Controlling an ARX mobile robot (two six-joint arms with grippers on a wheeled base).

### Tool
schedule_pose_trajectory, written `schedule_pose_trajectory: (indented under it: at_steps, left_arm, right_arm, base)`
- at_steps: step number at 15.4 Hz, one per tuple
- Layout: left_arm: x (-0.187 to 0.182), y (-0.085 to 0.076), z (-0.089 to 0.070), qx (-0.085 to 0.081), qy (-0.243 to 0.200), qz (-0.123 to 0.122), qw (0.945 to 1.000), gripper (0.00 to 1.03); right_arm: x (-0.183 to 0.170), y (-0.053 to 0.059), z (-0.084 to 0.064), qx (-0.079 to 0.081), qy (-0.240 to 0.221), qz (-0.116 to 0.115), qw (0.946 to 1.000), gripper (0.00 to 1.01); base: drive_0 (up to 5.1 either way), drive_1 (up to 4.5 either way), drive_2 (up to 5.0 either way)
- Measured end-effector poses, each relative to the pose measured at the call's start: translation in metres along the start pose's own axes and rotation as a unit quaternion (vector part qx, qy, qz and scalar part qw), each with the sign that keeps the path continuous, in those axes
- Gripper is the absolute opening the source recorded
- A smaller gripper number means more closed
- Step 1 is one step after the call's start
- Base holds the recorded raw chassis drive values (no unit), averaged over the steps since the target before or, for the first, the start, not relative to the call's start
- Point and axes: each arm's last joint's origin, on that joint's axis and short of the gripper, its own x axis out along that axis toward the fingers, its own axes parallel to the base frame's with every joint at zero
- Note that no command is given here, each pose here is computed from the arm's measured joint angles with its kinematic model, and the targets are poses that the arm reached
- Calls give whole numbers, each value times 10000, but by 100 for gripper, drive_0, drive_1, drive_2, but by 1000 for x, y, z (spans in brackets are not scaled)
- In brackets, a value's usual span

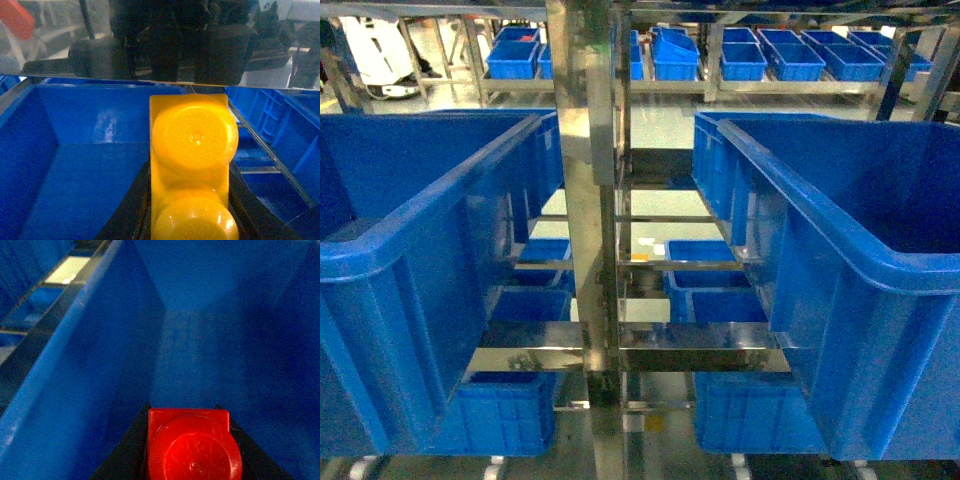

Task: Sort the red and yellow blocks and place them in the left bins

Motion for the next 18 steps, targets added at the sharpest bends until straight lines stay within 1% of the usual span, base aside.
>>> schedule_pose_trajectory:
  at_steps: [2, 3, 4, 5, 6, 7, 8, 9, 11, 12, 13, 14, 15, 16, 17, 18]
  left_arm:
    - [0, 0, 0, 1, -2, -4, 10000, 26]
    - [0, 0, 0, -2, 0, -4, 10000, 26]
    - [0, 0, 0, 0, 0, -4, 10000, 26]
    - [0, 0, 0, -1, -2, -4, 10000, 26]
    - [0, 0, 0, 1, -2, -4, 10000, 26]
    - [0, 0, 0, 1, -2, -2, 10000, 26]
    - [0, 0, 0, 0, 6, -3, 10000, 26]
    - [0, 0, 0, 1, -5, -4, 10000, 26]
    - [0, -1, 0, 5, 1, -40, 10000, 26]
    - [0, -1, 0, 4, 0, -36, 10000, 26]
    - [0, -1, 0, 3, 0, -34, 10000, 26]
    - [0, 0, 0, -4, -1, 11, 10000, 26]
    - [0, 1, 0, -4, -1, 9, 10000, 26]
    - [0, 0, 0, -1, -1, -6, 10000, 26]
    - [0, -1, 0, 5, 3, -39, 10000, 26]
    - [0, -2, 0, 8, 2, -60, 10000, 26]
  right_arm:
    - [22, -10, -8, 47, 375, 98, 9992, 27]
    - [35, -14, -14, 50, 439, 74, 9990, 27]
    - [52, -20, -18, 42, 456, -64, 9989, 27]
    - [68, -25, -20, 1, 406, -190, 9990, 27]
    - [103, -41, -20, -34, 222, -524, 9984, 27]
    - [111, -62, -31, 80, 190, -555, 9982, 34]
    - [98, -63, -32, 110, 196, -454, 9987, 44]
    - [75, -57, -30, 15, 4, -372, 9993, 55]
    - [37, -49, -19, -63, -319, -223, 9992, 69]
    - [15, -48, -16, -111, -515, -141, 9985, 77]
    - [-17, -44, -17, -127, -599, -2, 9981, 88]
    - [-46, -43, -27, -39, -488, 42, 9988, 98]
    - [-75, -37, -41, 29, -328, 49, 9994, 98]
    - [-92, -28, -47, -22, -294, 94, 9995, 97]
    - [-108, -17, -45, -168, -428, 149, 9988, 98]
    - [-131, -3, -38, -324, -677, 315, 9967, 98]
  base:
    - [0, 0, 0]
    - [0, 0, 0]
    - [0, 0, 0]
    - [0, 0, 0]
    - [0, 0, 0]
    - [0, 0, 0]
    - [0, 0, 0]
    - [0, 0, 0]
    - [0, 0, 0]
    - [0, 0, 0]
    - [0, 0, 0]
    - [0, 0, 0]
    - [0, 0, 0]
    - [0, 0, 0]
    - [0, 0, 0]
    - [0, 0, 0]
